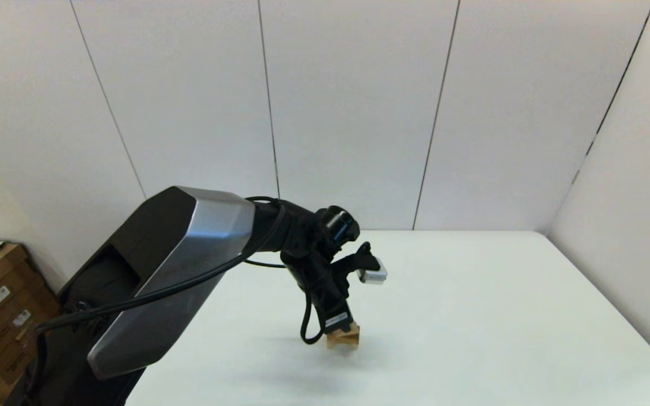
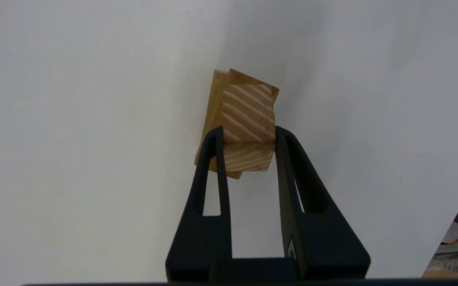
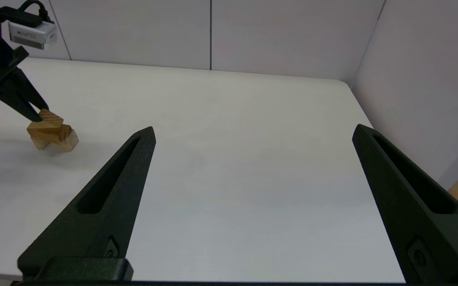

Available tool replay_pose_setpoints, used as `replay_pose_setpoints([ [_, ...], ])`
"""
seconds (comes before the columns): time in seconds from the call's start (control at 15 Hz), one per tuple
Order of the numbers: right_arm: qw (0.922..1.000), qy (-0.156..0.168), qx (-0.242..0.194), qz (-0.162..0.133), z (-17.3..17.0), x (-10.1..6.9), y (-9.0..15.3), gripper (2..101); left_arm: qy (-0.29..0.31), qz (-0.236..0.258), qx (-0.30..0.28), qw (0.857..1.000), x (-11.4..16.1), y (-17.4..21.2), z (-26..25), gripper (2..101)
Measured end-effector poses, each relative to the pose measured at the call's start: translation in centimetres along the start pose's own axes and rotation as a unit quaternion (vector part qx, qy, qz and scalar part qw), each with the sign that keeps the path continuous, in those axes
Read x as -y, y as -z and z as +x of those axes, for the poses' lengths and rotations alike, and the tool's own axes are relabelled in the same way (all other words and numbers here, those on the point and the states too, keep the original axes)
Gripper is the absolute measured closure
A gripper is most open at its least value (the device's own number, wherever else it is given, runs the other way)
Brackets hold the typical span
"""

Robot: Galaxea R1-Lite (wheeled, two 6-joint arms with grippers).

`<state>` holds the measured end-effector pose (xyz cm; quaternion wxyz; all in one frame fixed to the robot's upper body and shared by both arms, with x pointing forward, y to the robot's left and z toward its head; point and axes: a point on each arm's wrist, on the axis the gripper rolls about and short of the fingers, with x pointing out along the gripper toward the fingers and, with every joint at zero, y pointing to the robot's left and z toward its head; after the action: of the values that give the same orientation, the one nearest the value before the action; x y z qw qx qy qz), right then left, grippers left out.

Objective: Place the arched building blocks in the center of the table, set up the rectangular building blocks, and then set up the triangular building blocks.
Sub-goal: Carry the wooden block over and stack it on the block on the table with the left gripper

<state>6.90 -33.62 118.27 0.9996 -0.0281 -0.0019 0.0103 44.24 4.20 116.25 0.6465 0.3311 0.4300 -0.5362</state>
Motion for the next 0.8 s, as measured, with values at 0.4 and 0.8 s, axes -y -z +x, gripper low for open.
replay_pose_setpoints([
  [0.4,1.0000,0.000,0.000,0.000,0.00,0.00,0.00,4.3,-0.002,0.015,0.001,1.000,-0.44,0.33,-0.26,82.3],
  [0.8,1.0000,0.000,0.000,0.000,0.00,0.00,0.00,4.3,0.006,0.020,0.007,1.000,-0.48,0.30,-0.01,82.3],
])
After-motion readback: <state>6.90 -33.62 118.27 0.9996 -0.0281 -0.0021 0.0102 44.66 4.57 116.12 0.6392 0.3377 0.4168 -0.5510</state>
